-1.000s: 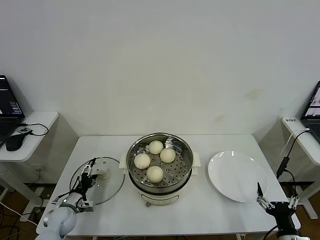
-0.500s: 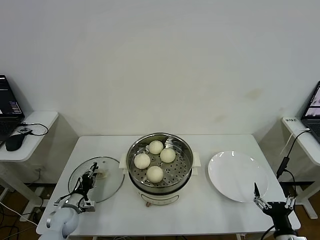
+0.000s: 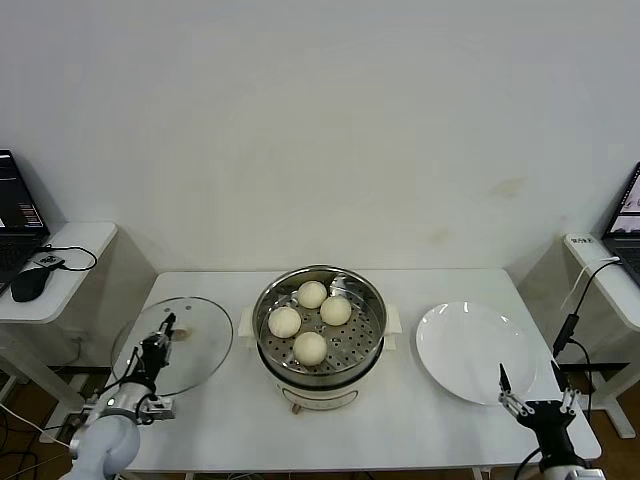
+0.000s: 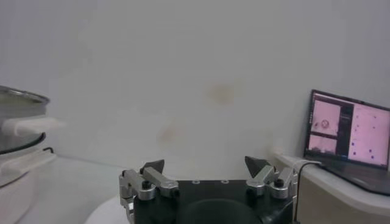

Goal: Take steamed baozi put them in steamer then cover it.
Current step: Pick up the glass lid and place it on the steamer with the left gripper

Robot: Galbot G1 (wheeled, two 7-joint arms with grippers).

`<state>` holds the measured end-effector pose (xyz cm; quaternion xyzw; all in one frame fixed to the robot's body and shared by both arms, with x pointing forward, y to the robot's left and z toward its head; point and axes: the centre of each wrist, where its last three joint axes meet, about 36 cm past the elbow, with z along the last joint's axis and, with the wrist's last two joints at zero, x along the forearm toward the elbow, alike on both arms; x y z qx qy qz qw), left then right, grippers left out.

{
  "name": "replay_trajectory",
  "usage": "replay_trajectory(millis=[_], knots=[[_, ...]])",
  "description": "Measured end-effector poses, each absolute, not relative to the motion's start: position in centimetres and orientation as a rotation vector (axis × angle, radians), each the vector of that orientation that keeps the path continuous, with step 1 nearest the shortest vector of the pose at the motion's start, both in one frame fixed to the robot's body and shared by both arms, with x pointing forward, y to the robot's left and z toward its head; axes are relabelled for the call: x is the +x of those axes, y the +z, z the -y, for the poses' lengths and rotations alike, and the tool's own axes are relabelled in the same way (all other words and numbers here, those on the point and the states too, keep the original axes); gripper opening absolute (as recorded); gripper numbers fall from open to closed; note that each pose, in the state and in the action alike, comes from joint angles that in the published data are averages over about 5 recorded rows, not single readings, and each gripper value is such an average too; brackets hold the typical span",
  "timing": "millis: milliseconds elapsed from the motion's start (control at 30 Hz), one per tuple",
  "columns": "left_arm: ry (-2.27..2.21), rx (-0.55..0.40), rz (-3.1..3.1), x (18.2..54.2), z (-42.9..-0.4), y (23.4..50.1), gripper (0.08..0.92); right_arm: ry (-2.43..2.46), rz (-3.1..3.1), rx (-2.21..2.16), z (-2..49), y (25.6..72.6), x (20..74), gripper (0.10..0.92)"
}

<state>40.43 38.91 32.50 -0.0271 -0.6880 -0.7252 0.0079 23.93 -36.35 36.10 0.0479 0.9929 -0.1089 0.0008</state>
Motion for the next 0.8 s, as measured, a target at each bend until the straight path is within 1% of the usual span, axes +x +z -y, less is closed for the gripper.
replay_trajectory(millis=[233, 400, 600, 800], knots=[[-2.285, -0.005, 2.18, 40.0, -38.1, 37.7, 0.13, -0.358, -3.126, 0.118, 35.9, 35.7, 24.2, 0.823], [-2.262, 0.014, 2.238, 40.0, -36.5, 41.3, 0.13, -0.368, -3.126, 0.1, 35.6, 35.5, 24.6, 0.823], [-2.239, -0.011, 2.332, 39.9, -33.4, 44.5, 0.13, -0.389, -3.145, 0.121, 35.3, 35.0, 24.7, 0.823], [-2.199, -0.096, 2.403, 39.9, -30.0, 46.0, 0.13, -0.428, -3.171, 0.158, 34.5, 34.3, 24.9, 0.823]])
